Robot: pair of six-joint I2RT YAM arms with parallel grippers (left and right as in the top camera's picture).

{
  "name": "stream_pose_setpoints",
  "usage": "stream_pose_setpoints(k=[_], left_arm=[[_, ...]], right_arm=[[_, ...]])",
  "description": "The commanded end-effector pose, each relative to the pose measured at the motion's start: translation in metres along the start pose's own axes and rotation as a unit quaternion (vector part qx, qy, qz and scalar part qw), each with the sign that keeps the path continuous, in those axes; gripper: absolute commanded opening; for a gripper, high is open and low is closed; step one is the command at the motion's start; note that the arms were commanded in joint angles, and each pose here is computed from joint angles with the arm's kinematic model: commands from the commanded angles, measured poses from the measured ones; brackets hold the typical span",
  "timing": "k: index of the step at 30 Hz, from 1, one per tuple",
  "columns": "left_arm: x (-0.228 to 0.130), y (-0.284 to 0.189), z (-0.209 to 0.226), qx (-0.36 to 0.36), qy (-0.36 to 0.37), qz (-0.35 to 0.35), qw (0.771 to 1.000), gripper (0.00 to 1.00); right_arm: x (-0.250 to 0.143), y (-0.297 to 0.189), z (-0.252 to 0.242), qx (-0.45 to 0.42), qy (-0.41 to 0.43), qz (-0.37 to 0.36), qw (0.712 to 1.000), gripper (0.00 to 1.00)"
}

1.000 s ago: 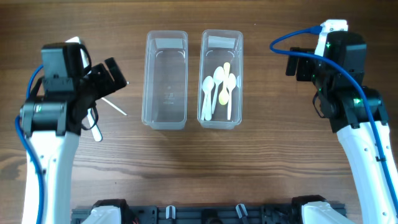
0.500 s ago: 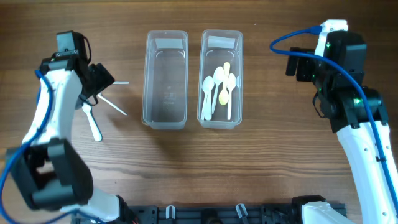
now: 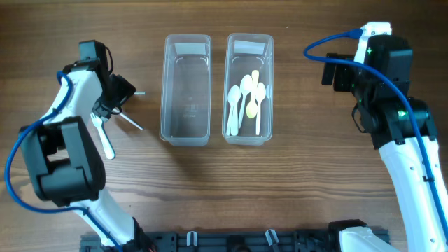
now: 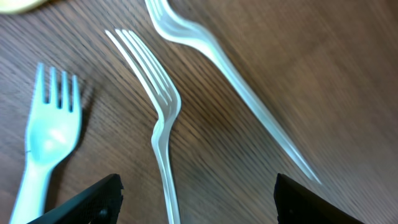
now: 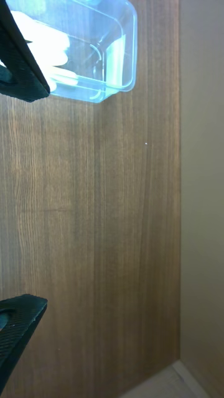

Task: Pack container
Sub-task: 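Reach the left gripper to the white forks and grasp one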

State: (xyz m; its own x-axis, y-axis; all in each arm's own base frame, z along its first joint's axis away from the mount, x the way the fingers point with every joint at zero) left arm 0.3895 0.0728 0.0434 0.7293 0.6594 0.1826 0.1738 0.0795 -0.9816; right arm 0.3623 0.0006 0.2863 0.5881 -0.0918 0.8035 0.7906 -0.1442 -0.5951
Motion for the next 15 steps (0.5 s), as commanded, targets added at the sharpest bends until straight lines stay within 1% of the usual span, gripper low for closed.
stream_pose_setpoints(k=[1,3,4,5,9,12,15], left_arm=[[-0.0019,0.0198,0.0008,0.005,-0.028,0.02,0.999,0.78],[-0.0026,0.0263,0.001,0.007,-0.028,0.024,0.999,0.74],[-0.0028,0.0278,0.001,0.008,-0.028,0.025,0.999,0.69],[-0.003,0.0293,0.0009,0.008,-0.027,0.025,0.999,0.55],[-0.0033,0.0293,0.001,0.008,-0.027,0.026,0.999,0.34],[-0.0068,0.029,0.0031,0.013,-0.027,0.033,0.999,0.04],[-0.0112,0.0283,0.0057,0.019,-0.026,0.043,0.999,0.04]], right_arm=[[0.0036,0.0001,-0.0027,-0.01,-0.004,-0.004,1.0,1.0],[0.0036,0.0001,-0.0027,-0.01,-0.004,-0.004,1.0,1.0],[0.0036,0.0001,-0.0027,-0.01,-0.004,-0.004,1.0,1.0],[0.0036,0.0001,-0.0027,-0.01,-0.004,-0.004,1.0,1.0],[0.0036,0.0001,-0.0027,-0.01,-0.004,-0.004,1.0,1.0],[0.0036,0.0001,-0.0027,-0.01,-0.004,-0.004,1.0,1.0],[0.0036,0.0001,-0.0027,-0.01,-0.004,-0.004,1.0,1.0]])
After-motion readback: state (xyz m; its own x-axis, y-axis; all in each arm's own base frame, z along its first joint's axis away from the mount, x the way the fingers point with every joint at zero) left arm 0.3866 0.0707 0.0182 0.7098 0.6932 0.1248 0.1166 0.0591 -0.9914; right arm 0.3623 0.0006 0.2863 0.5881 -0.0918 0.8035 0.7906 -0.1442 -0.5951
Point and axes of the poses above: each gripper's point midway between its finger pads, its own y axis out along the fingers, its own z axis along the line the jaws close on, x = y × z, the point moved 2 cm from there along -y, back along the fingers, and after that the axes turned 7 degrees about y, right-handed, at the moved point
